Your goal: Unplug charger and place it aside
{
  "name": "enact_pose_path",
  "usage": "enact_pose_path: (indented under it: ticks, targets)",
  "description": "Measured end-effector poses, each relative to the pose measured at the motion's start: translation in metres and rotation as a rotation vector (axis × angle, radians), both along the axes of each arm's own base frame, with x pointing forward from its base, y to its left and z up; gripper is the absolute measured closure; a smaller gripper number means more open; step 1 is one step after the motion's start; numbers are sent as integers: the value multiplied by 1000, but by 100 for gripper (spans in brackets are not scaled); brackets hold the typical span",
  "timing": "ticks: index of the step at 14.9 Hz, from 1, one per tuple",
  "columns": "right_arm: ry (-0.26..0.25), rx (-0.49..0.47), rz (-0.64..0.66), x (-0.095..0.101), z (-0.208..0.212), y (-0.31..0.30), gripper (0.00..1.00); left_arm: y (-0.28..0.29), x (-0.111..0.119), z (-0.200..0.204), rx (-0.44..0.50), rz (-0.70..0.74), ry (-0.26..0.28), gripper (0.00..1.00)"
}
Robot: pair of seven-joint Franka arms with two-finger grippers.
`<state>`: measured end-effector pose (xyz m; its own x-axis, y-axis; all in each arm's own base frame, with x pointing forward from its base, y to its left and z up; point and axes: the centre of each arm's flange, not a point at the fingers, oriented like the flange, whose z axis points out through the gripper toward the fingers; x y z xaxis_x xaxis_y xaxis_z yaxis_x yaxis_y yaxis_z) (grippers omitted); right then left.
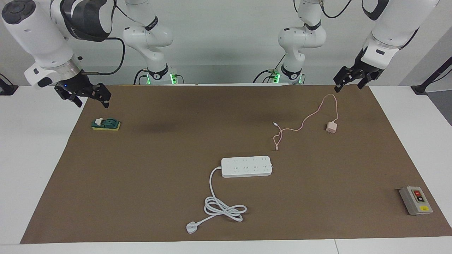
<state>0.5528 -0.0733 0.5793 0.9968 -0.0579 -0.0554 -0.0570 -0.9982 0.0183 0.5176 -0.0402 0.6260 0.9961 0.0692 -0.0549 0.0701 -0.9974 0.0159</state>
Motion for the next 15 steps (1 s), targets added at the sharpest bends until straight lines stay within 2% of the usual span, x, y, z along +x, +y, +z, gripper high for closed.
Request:
enact_pose_path:
  ticks: [6,15]
  targets:
    - [-1,0,-1,0,1,-1,0,-5,3,-5,-6,-40,-24,0]
    - [-1,0,-1,0,1,-1,0,-5,4,-10,-6,-46,-25,0]
